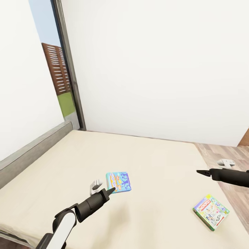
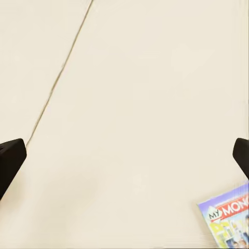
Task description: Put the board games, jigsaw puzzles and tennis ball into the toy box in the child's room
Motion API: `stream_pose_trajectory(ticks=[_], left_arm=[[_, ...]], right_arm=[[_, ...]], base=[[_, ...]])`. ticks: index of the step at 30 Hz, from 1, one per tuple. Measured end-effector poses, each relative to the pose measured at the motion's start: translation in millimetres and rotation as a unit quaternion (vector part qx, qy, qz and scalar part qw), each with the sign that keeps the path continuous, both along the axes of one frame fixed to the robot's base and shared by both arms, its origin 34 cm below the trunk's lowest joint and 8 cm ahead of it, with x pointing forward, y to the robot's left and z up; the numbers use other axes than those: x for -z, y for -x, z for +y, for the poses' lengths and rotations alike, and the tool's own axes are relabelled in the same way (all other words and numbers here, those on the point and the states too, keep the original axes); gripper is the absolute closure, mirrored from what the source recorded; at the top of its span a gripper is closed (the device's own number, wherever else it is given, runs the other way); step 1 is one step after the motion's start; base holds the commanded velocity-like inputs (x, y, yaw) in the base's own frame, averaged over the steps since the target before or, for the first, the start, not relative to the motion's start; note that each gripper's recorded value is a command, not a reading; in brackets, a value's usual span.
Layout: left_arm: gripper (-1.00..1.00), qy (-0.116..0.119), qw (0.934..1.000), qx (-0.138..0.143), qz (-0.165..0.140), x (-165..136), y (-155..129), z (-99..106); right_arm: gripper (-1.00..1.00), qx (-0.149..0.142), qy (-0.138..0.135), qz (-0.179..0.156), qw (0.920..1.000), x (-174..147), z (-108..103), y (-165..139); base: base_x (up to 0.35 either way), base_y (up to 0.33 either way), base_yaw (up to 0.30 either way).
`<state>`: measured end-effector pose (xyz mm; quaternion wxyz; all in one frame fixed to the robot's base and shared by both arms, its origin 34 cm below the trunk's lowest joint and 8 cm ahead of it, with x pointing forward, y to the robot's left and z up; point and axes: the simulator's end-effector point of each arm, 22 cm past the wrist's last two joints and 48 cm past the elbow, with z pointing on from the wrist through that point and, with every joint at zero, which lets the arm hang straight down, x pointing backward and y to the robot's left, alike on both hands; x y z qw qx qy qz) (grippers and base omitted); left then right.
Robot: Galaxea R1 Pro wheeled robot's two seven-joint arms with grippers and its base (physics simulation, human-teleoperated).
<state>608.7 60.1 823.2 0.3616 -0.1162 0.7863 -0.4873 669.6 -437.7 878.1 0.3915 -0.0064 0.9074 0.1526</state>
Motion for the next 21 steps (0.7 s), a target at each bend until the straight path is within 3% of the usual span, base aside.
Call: stream_pose_trajectory(ticks=[21], left_arm=[[1.00,-0.001,1.0000,-0.001,-0.008,-43.1,-1.3,0.4]], right_arm=[[-1.00,0.002,0.001,-0.009,1.0000,-45.1,-1.2,0.1]], base=[[0.000,0.000,-0.227]])
